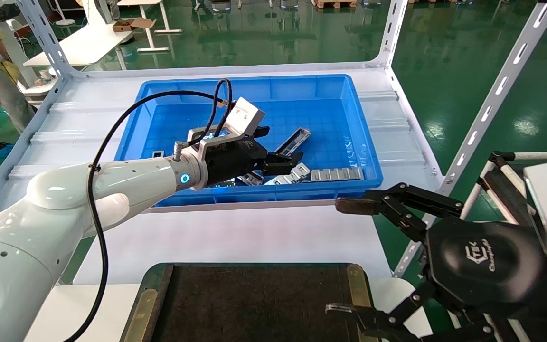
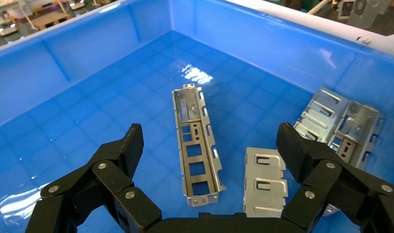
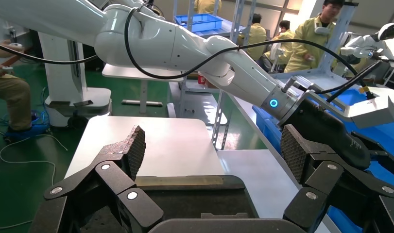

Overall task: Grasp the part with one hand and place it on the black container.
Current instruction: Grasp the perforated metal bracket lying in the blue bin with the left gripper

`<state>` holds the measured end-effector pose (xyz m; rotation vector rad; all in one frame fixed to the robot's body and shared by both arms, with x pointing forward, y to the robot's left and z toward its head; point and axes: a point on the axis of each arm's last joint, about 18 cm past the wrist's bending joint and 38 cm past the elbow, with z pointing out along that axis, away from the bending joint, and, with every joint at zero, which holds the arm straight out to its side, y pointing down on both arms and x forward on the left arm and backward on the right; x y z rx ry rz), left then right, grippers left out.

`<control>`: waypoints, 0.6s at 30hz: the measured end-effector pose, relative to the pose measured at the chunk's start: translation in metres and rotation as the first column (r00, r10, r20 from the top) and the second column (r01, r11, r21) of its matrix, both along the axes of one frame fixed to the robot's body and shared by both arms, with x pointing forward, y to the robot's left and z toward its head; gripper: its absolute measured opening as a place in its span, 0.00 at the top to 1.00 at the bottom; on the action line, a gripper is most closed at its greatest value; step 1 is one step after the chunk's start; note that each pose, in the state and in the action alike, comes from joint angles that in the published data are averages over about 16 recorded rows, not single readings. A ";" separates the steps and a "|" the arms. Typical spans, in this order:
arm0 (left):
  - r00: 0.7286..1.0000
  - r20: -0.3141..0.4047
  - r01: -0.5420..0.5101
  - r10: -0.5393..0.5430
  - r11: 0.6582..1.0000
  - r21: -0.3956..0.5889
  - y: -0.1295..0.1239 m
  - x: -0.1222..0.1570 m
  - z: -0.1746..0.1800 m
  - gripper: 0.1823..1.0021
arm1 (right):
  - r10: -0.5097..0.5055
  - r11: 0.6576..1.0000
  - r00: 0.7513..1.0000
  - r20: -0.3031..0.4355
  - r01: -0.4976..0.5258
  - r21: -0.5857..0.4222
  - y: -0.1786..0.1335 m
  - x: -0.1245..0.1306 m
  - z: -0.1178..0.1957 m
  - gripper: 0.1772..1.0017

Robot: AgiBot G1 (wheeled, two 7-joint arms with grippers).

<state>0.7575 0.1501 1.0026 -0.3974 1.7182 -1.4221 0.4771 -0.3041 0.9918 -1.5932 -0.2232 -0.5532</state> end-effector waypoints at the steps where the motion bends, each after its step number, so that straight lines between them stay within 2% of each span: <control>1: 1.000 -0.003 -0.005 0.005 1.000 -0.003 -0.001 0.001 0.000 0.00 | 0.000 1.000 1.000 0.000 0.000 0.000 0.000 0.000 0.000 0.00; 10: 0.999 -0.031 -0.038 0.037 0.999 -0.021 -0.008 0.004 -0.002 0.02 | 0.000 1.000 1.000 0.000 0.000 0.000 0.000 0.000 0.000 0.02; 18: 0.997 -0.054 -0.061 0.060 0.998 -0.024 -0.014 0.006 -0.008 0.10 | 0.000 1.000 1.000 0.000 0.000 0.000 0.000 0.000 0.000 0.10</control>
